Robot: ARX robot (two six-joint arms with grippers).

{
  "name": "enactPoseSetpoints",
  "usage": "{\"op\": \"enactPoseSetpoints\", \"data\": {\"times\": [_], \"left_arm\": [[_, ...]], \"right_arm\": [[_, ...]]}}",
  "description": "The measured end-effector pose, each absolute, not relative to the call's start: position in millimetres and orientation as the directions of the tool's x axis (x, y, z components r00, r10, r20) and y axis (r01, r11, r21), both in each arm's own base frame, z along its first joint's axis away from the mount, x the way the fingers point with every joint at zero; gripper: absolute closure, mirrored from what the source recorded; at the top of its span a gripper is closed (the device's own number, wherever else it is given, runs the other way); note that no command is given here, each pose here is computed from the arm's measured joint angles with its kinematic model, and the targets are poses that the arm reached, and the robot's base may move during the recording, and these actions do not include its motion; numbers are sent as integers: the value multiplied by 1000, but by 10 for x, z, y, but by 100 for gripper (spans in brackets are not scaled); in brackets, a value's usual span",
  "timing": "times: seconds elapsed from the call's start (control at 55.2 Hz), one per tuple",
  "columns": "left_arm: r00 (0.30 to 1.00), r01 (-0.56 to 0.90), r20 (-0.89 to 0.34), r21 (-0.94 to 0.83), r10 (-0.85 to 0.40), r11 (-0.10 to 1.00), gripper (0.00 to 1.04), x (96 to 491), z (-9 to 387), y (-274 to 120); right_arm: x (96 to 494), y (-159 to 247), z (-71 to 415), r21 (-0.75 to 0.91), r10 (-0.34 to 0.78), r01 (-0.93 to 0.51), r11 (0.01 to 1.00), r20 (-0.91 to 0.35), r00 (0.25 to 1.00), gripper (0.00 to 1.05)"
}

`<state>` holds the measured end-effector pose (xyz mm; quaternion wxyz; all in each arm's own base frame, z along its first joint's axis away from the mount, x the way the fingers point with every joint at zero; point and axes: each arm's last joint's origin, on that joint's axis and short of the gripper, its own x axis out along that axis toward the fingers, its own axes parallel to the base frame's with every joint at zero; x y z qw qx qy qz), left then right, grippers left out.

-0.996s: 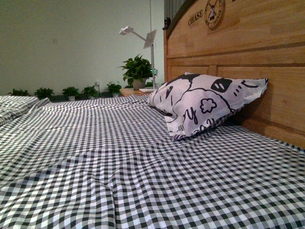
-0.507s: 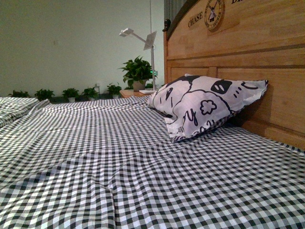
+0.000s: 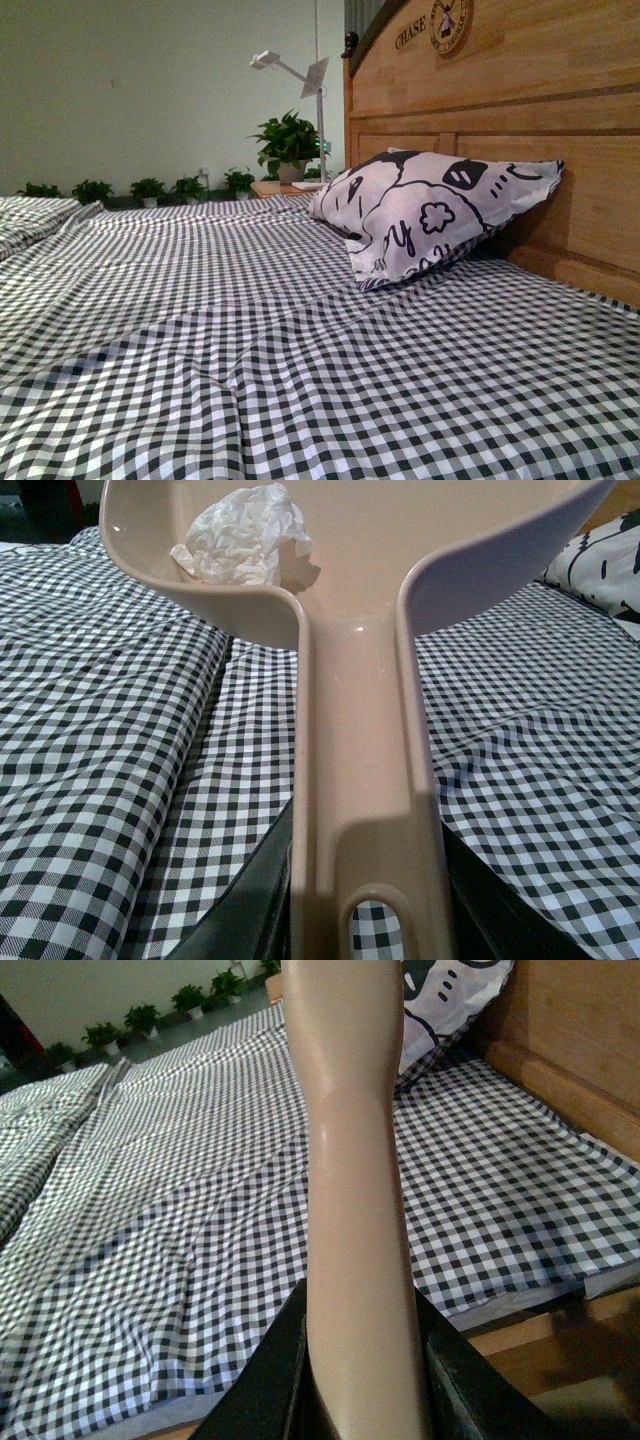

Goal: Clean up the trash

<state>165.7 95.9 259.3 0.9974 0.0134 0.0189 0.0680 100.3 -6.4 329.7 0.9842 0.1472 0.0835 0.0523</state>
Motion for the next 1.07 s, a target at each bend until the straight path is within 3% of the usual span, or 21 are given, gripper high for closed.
{"op": "enactPoseSetpoints", "data": {"times": [1.069], "left_arm": [[990, -135, -36, 29, 136, 990, 77, 1657, 2593, 959]], "right_arm": [[1003, -64, 3297, 299, 128, -78, 951, -149, 981, 83]]}}
